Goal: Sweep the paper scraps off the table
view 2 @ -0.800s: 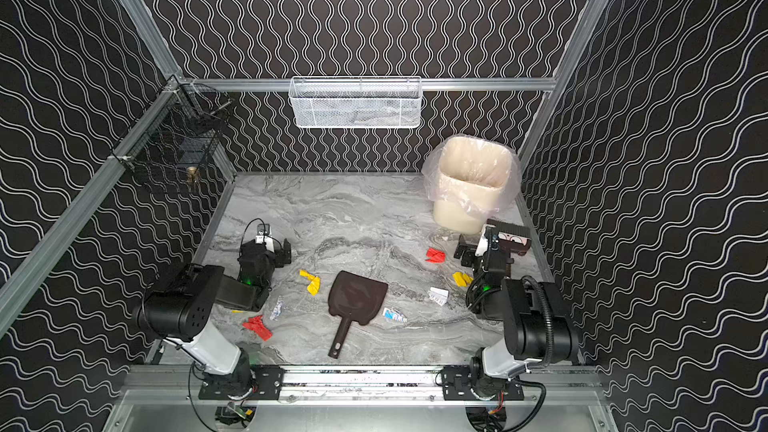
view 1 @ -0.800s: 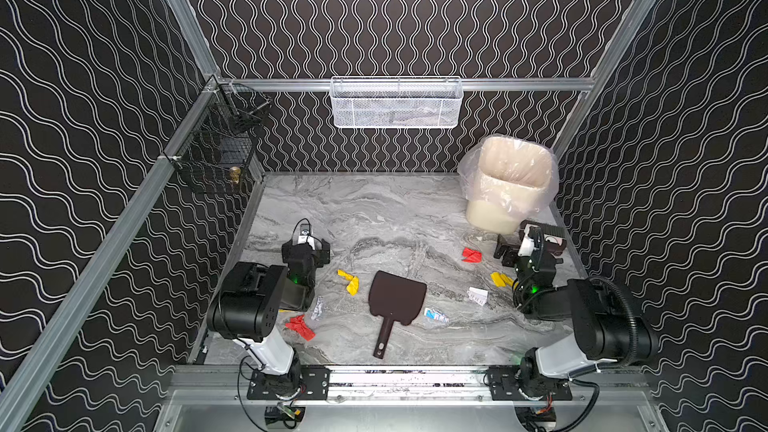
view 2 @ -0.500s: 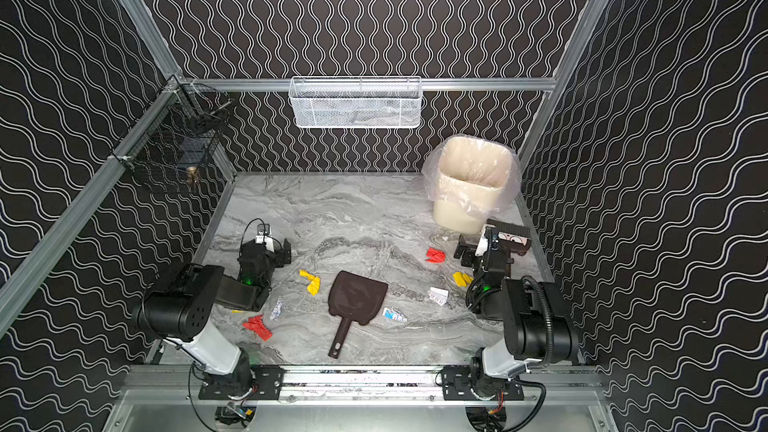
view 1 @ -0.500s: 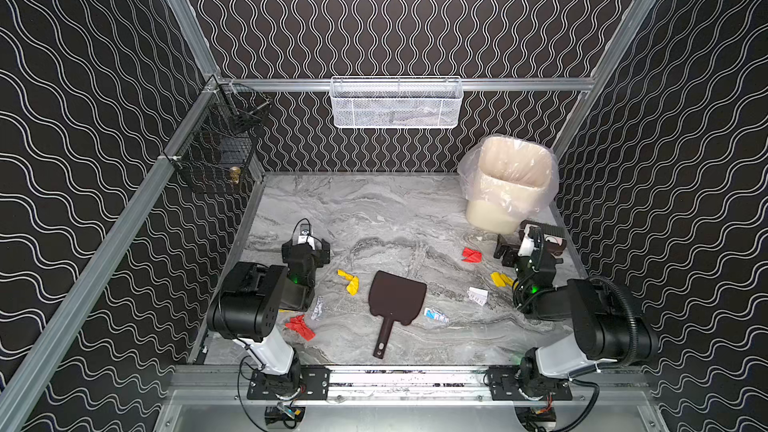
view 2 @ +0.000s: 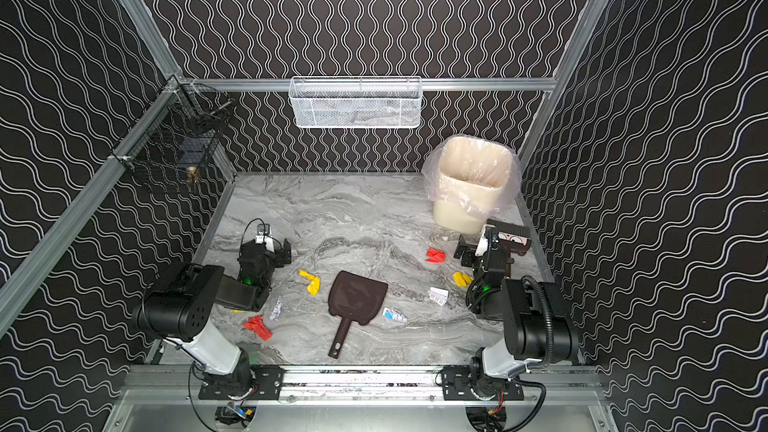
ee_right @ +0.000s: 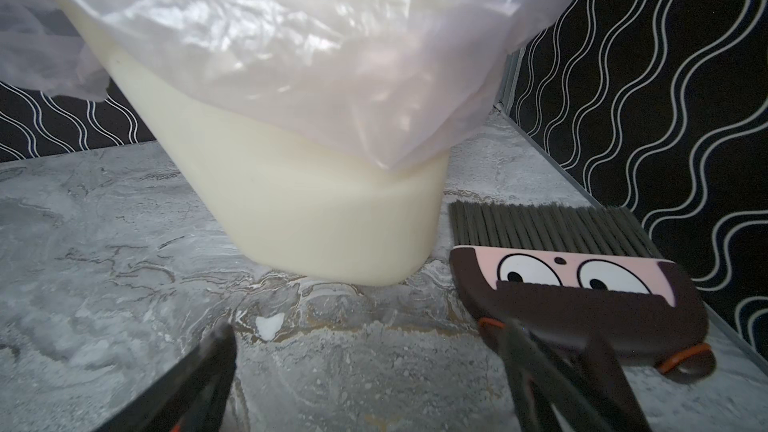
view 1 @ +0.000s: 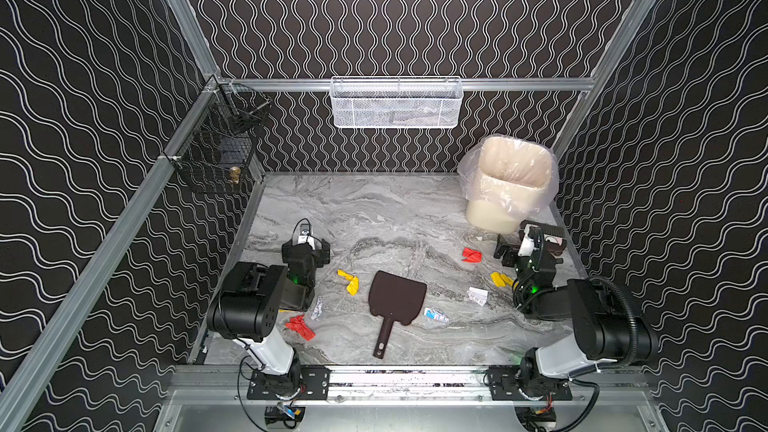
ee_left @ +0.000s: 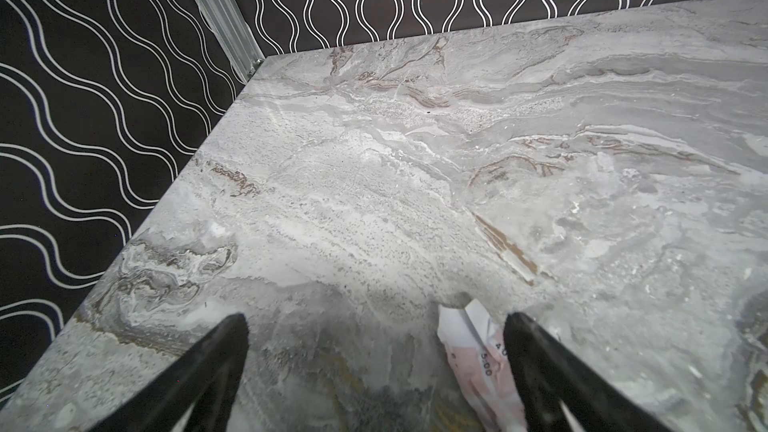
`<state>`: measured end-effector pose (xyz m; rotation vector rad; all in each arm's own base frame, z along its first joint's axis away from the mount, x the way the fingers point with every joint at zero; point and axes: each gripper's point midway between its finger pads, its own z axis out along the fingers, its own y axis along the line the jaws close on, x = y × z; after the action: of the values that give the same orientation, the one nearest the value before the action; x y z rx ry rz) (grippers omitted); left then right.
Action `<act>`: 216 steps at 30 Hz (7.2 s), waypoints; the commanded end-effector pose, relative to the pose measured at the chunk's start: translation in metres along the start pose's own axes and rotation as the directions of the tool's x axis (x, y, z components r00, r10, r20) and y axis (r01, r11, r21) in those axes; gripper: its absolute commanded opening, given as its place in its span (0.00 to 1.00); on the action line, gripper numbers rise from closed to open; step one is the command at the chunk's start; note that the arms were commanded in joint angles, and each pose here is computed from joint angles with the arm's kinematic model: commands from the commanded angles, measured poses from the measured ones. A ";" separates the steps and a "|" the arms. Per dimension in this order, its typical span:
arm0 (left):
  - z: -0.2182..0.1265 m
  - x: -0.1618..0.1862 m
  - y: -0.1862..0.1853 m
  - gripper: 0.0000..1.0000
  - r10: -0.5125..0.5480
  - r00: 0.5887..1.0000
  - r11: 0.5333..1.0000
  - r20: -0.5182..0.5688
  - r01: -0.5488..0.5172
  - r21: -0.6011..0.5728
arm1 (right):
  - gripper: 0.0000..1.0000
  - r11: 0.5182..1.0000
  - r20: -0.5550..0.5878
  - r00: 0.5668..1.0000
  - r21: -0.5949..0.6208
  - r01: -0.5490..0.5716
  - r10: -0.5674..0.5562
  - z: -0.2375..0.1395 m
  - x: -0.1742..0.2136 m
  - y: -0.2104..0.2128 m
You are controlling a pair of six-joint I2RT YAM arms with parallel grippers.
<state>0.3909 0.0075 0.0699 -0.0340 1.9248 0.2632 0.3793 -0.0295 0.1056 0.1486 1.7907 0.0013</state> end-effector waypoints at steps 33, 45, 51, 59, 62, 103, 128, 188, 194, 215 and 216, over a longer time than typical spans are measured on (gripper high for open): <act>-0.033 -0.117 -0.066 0.99 -0.017 0.979 0.902 -0.205 0.104 0.419 | 1.00 0.938 -0.082 0.956 0.233 -0.255 0.280 0.013 -0.258 -0.028; -0.034 -0.117 -0.076 0.99 -0.007 0.974 0.880 -0.227 0.114 0.461 | 0.90 0.906 -0.228 0.877 0.125 -0.405 0.424 0.085 -0.245 -0.061; -0.035 -0.112 -0.079 0.99 0.000 0.970 0.871 -0.245 0.120 0.477 | 0.84 0.907 -0.331 0.845 0.125 -0.402 0.420 0.100 -0.226 -0.064; -0.038 -0.106 -0.083 0.99 0.006 0.962 0.858 -0.272 0.135 0.496 | 0.73 0.905 -0.436 0.799 0.107 -0.412 0.415 0.116 -0.198 -0.060; -0.040 -0.104 -0.083 0.99 0.012 0.960 0.856 -0.279 0.134 0.499 | 0.68 0.906 -0.459 0.789 0.097 -0.412 0.408 0.119 -0.193 -0.058; -0.063 -0.089 -0.046 0.99 0.078 0.956 0.923 -0.283 0.038 0.383 | 0.40 0.925 -0.697 0.717 -0.270 -0.269 0.005 0.097 -0.135 0.105; -0.080 -0.079 -0.022 0.99 0.038 0.955 0.954 -0.293 0.053 0.296 | 0.40 0.773 -0.710 0.644 -0.567 -0.283 -0.285 0.043 -0.095 0.276; -0.100 -0.047 -0.045 0.99 0.008 0.927 0.900 -0.376 0.157 0.406 | 0.88 0.850 -0.634 0.570 0.436 -0.295 0.523 0.014 -0.015 -0.096; -0.099 -0.046 -0.047 0.99 0.014 0.925 0.897 -0.381 0.157 0.414 | 0.82 0.862 -0.717 0.488 0.469 -0.191 0.498 0.011 0.034 -0.113; -0.095 -0.040 -0.050 0.99 0.033 0.914 0.894 -0.404 0.154 0.420 | 0.60 0.923 -0.858 0.343 0.374 -0.093 0.382 -0.004 0.099 -0.114; -0.095 -0.039 -0.050 0.99 0.033 0.914 0.895 -0.405 0.153 0.418 | 0.57 0.923 -0.861 0.337 0.373 -0.092 0.381 -0.005 0.100 -0.114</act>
<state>0.3236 -0.0621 0.1263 0.1560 2.3640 -0.2436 0.3488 -0.1415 0.0141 0.7746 2.8679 0.0228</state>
